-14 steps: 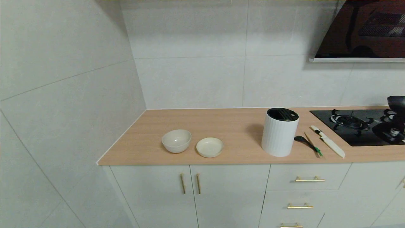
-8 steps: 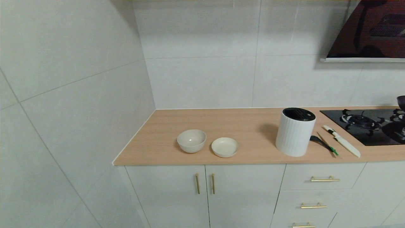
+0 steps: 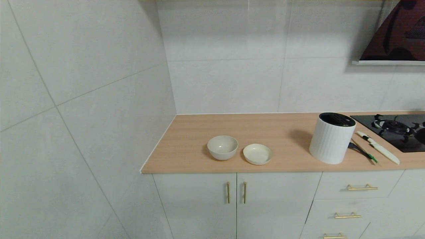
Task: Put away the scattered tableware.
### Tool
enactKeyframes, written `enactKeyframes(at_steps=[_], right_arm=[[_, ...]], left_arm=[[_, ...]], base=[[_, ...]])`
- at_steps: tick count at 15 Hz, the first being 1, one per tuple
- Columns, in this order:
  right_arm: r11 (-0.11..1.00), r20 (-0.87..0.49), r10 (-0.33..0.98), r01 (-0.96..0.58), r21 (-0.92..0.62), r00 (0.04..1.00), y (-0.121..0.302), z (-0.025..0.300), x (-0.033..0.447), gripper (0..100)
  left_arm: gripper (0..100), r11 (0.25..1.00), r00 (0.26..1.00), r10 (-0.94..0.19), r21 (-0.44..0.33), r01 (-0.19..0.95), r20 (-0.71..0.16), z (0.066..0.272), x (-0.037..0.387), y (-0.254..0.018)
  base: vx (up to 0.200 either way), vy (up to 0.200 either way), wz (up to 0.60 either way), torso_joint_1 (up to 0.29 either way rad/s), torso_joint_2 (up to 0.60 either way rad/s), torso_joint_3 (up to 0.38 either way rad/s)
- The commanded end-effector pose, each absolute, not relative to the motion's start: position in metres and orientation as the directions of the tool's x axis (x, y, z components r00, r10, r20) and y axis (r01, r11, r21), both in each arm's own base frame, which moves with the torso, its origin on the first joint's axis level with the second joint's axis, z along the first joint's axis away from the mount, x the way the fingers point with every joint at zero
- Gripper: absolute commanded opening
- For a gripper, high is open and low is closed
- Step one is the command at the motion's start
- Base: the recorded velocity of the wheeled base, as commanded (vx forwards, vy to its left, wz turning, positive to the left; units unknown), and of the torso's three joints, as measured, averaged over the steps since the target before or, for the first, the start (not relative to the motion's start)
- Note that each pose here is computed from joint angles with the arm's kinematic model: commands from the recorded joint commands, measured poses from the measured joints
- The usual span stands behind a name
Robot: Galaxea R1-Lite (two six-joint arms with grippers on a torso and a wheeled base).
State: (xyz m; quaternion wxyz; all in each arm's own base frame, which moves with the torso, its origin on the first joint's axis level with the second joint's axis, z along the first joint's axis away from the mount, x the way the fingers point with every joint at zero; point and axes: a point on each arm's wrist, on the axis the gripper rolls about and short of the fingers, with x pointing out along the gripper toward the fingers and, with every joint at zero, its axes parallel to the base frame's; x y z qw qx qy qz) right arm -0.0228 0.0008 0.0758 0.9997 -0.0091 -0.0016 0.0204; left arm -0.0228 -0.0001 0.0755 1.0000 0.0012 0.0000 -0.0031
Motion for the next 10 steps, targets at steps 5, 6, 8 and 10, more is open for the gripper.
enactKeyframes(at_steps=[5,6,8,10], right_arm=[[0.999,0.003,0.041,-0.041,-0.019,0.999,0.0008,0.0758,-0.0228,100],[0.999,0.003,0.041,-0.041,-0.019,0.999,0.0008,0.0758,-0.0228,100],[0.999,0.003,0.041,-0.041,-0.019,0.999,0.0008,0.0758,-0.0228,100],[0.999,0.003,0.041,-0.041,-0.019,0.999,0.0008,0.0758,-0.0228,100]], left_arm=[[100,1.000,1.000,-0.006,0.003,0.006,-0.003,0.0754,-0.0227,-0.0001],[100,1.000,1.000,-0.006,0.003,0.006,-0.002,0.0755,-0.0227,-0.0001],[100,1.000,1.000,-0.006,0.003,0.006,-0.002,0.0755,-0.0227,-0.0001],[100,1.000,1.000,-0.006,0.003,0.006,-0.003,0.0754,-0.0227,-0.0001]], base=[[0.000,0.000,0.00,0.000,0.00,0.000],[0.000,0.000,0.00,0.000,0.00,0.000],[0.000,0.000,0.00,0.000,0.00,0.000],[0.000,0.000,0.00,0.000,0.00,0.000]])
